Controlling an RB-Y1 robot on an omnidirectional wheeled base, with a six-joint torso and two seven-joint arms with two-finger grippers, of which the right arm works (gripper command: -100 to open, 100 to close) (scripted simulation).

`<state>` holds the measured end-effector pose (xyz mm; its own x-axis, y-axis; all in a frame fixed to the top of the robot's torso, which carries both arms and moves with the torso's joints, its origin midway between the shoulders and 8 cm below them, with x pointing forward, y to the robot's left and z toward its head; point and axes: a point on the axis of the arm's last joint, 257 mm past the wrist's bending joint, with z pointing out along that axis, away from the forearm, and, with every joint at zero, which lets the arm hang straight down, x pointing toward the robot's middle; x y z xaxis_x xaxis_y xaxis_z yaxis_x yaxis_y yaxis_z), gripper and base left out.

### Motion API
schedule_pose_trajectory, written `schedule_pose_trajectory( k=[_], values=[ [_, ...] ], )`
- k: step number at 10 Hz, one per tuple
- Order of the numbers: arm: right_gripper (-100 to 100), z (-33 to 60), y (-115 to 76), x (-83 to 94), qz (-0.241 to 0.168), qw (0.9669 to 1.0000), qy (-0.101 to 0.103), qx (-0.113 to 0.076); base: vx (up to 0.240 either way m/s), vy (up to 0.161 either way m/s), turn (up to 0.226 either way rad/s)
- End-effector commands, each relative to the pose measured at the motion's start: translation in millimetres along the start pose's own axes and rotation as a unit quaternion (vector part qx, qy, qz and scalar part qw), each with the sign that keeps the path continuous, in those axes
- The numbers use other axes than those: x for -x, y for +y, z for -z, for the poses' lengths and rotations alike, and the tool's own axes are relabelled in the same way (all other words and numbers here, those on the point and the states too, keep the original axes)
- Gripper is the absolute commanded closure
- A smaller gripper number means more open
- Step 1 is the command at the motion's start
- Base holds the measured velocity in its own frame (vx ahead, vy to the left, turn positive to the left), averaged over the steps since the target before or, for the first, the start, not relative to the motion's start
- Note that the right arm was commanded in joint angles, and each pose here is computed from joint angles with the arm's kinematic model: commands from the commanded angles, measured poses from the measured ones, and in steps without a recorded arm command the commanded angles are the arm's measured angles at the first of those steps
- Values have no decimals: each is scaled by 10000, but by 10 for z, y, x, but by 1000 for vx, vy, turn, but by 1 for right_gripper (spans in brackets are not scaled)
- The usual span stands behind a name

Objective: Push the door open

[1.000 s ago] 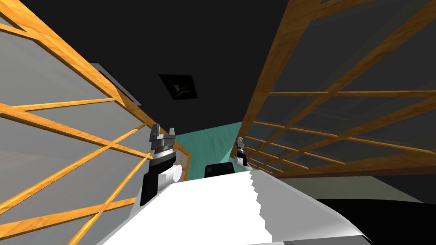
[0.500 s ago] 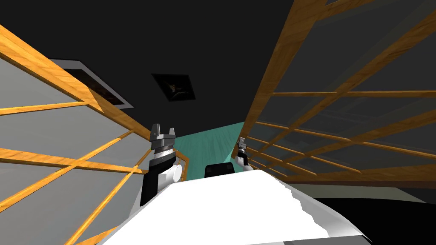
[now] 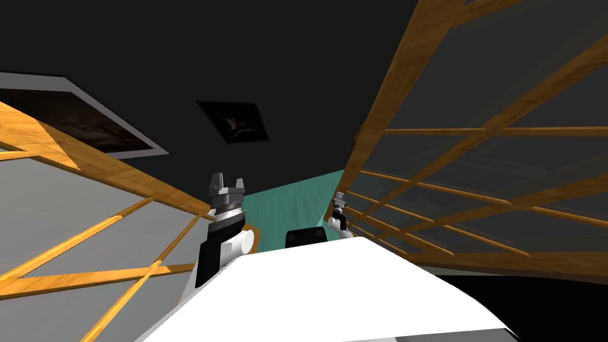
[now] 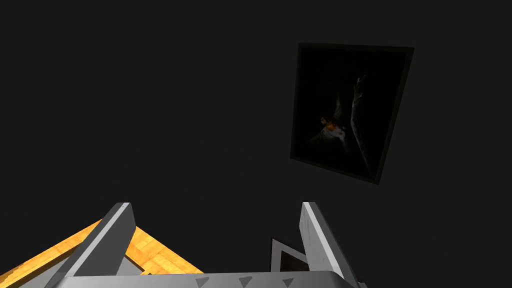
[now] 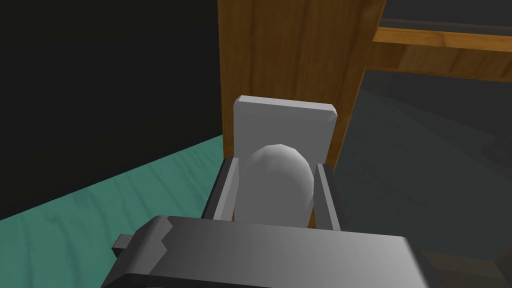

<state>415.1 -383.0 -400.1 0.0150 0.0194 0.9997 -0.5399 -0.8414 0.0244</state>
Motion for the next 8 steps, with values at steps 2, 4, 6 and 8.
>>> schedule_pose_trajectory(
  k=[2,4,6,8],
  values=[
    [100,-89,280,-64,31,9997,95,244,193,8,-57],
    [100,-114,424,-65,22,9991,94,414,216,-26,-64],
    [100,-122,545,-56,-8,9983,77,580,192,-15,-57],
    [100,-110,646,-33,-64,9971,41,754,217,-29,-66]
  ],
)
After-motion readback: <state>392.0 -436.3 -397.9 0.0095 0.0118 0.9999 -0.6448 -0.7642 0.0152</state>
